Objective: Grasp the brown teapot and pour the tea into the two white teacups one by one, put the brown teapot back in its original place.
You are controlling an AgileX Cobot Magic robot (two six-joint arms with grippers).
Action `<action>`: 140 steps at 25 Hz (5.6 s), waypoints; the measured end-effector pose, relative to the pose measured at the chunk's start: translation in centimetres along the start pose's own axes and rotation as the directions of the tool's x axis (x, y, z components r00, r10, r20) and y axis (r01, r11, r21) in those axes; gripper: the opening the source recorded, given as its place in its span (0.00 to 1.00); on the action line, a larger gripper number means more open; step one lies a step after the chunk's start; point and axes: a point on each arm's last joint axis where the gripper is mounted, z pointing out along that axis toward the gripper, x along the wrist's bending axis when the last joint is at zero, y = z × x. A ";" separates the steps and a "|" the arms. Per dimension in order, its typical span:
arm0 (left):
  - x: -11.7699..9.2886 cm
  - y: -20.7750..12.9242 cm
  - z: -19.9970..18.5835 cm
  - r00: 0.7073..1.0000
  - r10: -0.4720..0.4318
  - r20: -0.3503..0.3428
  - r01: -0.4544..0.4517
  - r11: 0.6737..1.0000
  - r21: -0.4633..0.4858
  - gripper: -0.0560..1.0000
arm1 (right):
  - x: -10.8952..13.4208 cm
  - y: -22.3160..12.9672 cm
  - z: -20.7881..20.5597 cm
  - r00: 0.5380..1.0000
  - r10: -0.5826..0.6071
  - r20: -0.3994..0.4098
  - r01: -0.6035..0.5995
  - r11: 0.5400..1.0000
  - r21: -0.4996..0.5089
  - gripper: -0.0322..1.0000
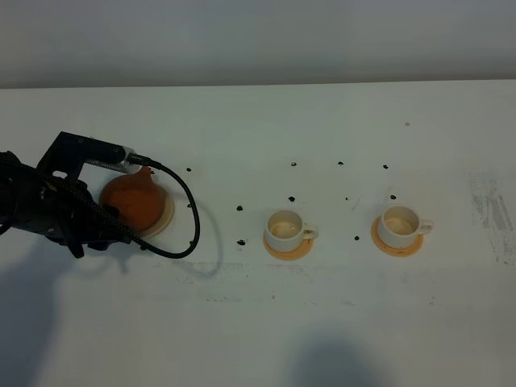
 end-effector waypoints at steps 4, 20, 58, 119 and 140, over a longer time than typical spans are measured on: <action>-0.2 0.2 0.0 1.000 -0.004 -0.003 0.004 1.000 -0.018 0.55 | 0.0 0.0 0.0 1.000 0.000 0.000 0.000 1.000 0.000 0.53; -0.2 0.2 0.6 0.999 -0.034 -0.008 0.034 0.999 -0.025 0.55 | 0.0 0.0 0.0 1.000 0.000 0.000 0.000 1.000 0.000 0.53; -0.8 0.4 0.6 1.000 -0.013 -0.003 0.012 0.999 -0.034 0.55 | 0.0 0.0 0.0 1.000 0.000 0.000 0.000 1.000 0.000 0.53; -0.7 1.0 0.3 0.988 0.145 -0.047 -0.149 0.985 -0.091 0.12 | 0.0 0.0 0.0 1.000 0.000 0.000 0.000 1.000 0.000 0.53; -3.5 2.4 -0.6 0.941 0.326 -0.095 -0.339 0.913 -0.227 0.12 | 0.0 0.0 0.0 1.000 0.000 0.000 0.000 1.000 0.000 0.53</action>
